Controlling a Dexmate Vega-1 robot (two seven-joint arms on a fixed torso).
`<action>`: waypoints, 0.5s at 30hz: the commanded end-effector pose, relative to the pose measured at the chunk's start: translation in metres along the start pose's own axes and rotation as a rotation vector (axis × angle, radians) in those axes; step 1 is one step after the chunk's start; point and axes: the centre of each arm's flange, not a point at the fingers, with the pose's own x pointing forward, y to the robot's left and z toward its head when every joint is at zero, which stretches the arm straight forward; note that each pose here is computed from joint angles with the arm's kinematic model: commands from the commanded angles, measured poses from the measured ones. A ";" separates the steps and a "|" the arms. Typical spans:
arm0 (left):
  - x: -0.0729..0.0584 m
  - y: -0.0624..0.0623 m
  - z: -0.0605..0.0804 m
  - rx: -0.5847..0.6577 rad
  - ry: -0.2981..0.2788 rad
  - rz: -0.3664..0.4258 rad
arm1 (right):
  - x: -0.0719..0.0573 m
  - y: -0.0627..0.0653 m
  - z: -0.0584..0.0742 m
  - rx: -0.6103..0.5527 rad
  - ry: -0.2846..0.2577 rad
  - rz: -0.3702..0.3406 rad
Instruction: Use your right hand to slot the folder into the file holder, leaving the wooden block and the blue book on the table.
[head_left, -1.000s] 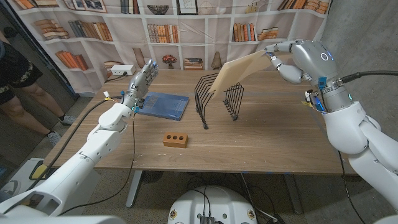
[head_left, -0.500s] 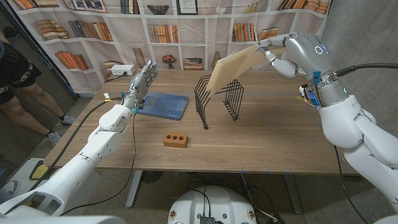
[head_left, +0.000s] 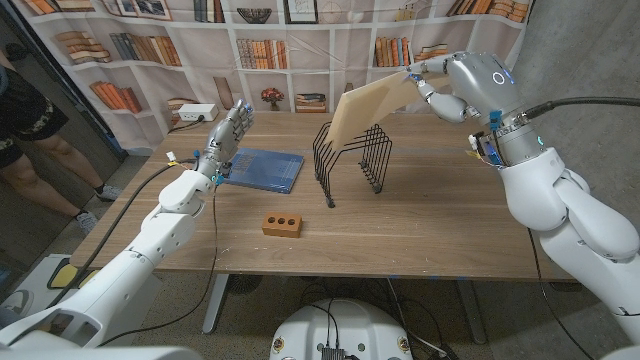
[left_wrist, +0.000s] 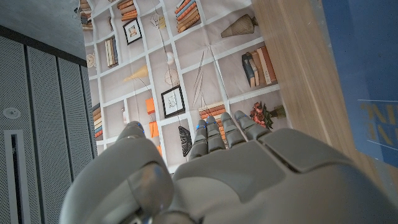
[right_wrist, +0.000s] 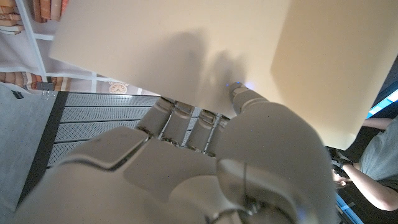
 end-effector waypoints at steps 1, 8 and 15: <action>0.004 0.004 -0.003 -0.001 0.015 -0.002 | 0.007 0.011 -0.007 -0.018 0.066 0.015; 0.006 0.005 -0.003 -0.002 0.016 0.000 | -0.001 0.014 -0.011 -0.028 0.096 0.012; 0.009 0.004 -0.002 0.002 0.013 -0.004 | -0.019 0.013 -0.008 -0.067 0.114 -0.012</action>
